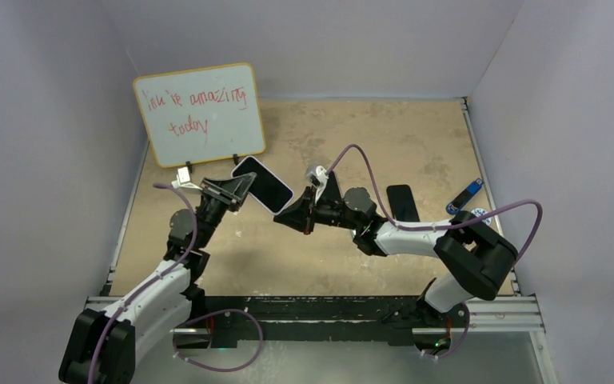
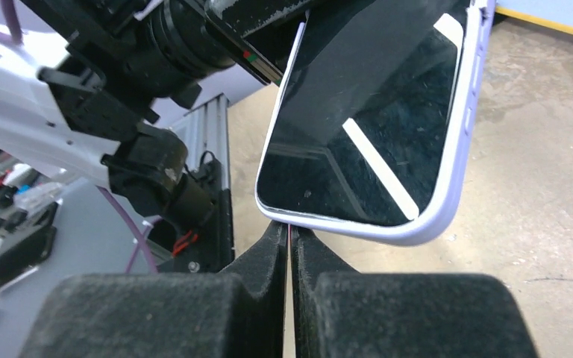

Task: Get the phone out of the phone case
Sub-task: Remove the phone case from the phone.

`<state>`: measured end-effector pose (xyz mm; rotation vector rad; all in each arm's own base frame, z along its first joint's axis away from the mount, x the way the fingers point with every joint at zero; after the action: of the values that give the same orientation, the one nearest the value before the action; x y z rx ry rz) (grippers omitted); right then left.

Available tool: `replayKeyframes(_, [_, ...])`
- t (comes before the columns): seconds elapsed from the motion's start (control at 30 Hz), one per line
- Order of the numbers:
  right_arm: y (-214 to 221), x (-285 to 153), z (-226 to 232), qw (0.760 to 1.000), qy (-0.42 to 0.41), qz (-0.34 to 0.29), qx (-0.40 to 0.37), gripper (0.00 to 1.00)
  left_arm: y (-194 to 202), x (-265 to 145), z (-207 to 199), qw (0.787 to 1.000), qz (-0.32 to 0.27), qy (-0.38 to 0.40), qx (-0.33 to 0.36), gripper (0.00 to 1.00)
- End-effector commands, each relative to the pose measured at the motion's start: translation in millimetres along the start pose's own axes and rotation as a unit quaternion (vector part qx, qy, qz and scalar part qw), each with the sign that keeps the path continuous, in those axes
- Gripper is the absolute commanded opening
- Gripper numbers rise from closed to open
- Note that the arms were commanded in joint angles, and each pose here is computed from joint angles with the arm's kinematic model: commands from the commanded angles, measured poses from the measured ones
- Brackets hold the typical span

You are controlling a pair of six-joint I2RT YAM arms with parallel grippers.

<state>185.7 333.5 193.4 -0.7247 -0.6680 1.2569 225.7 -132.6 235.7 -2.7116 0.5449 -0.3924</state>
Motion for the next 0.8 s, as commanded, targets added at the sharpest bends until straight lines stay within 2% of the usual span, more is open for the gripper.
replayKeyframes(0.0, [-29.1,6.4,3.8,0.996,0.015,-0.040,-0.080,0.03,10.4,2.2,-35.5,0.994,0.075,0.075,0.009,0.00])
replayKeyframes(0.17, [-29.5,4.8,3.8,0.996,0.019,-0.040,-0.082,0.05,14.9,4.7,-36.5,0.991,0.102,0.085,0.024,0.00])
replayKeyframes(0.23, [-28.9,3.1,4.6,0.996,0.018,-0.042,-0.081,0.09,14.5,5.7,-37.0,0.990,0.105,0.089,0.029,0.00])
replayKeyframes(0.3, [-28.0,0.9,6.2,0.996,0.015,-0.046,-0.078,0.20,13.5,5.5,-35.0,0.991,0.103,0.086,0.031,0.00])
replayKeyframes(0.37, [-26.9,-1.5,7.9,0.996,0.012,-0.051,-0.070,0.35,11.3,4.0,-33.3,0.991,0.095,0.084,0.035,0.00])
replayKeyframes(0.5, [-28.7,-6.7,14.8,0.996,0.001,-0.067,-0.056,0.54,4.8,1.1,-33.9,0.993,0.077,0.081,0.048,0.00])
replayKeyframes(0.6, [-31.7,-11.2,20.9,0.995,-0.007,-0.082,-0.048,0.64,0.9,-2.3,-37.3,0.993,0.063,0.084,0.056,0.00])
replayKeyframes(0.77, [-40.3,-16.8,28.8,0.993,-0.011,-0.113,-0.038,0.74,-2.1,-6.4,-41.9,0.993,0.051,0.091,0.060,0.00])
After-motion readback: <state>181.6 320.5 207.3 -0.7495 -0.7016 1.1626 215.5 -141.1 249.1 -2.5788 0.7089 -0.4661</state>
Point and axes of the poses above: each gripper's point midway between its finger pads, its own x axis out along the fingers, its own z axis along the line the jaws close on, y = z × x, the point moved 6 cm from there along -x, back along the fingers, and after that the axes turned 10 degrees about x, right-handed, at the moved point
